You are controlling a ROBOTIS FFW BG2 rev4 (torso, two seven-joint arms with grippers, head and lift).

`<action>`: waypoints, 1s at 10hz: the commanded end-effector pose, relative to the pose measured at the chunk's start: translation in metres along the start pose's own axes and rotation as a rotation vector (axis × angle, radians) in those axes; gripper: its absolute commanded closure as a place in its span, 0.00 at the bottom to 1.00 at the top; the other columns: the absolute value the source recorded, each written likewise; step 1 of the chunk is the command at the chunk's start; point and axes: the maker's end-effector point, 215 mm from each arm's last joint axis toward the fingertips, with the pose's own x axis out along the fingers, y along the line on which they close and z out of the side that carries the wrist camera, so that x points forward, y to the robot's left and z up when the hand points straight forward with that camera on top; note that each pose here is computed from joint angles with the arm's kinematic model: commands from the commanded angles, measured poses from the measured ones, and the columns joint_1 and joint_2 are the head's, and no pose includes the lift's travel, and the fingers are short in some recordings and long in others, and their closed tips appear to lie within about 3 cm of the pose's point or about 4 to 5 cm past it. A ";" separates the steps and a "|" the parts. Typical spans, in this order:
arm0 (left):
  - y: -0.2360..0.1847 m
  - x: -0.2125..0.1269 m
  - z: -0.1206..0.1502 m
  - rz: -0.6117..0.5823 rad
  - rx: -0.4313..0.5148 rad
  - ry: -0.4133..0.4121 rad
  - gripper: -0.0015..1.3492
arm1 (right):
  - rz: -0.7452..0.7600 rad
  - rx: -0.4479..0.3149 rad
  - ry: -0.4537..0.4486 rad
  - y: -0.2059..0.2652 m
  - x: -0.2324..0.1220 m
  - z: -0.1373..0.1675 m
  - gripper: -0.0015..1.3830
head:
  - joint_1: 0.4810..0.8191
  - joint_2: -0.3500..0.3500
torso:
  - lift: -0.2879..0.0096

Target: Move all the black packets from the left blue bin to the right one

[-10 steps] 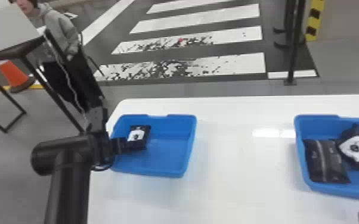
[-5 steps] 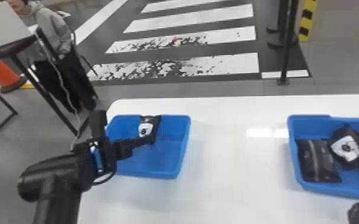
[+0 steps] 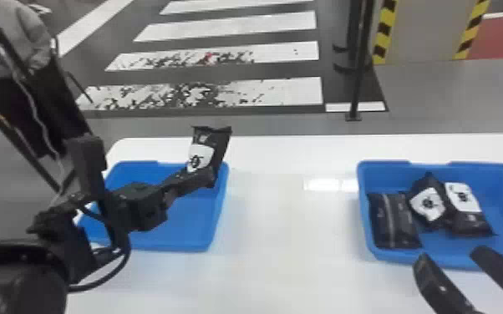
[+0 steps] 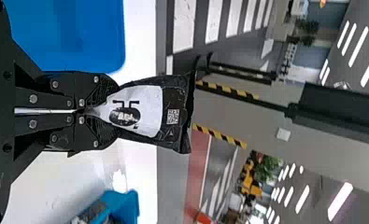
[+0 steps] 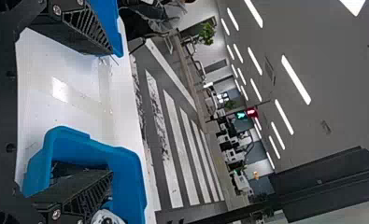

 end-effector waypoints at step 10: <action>-0.224 0.038 -0.020 -0.523 -0.087 0.044 0.89 | 0.250 0.046 -0.150 0.049 0.097 0.049 0.08 | 0.63 0.41 | 0.45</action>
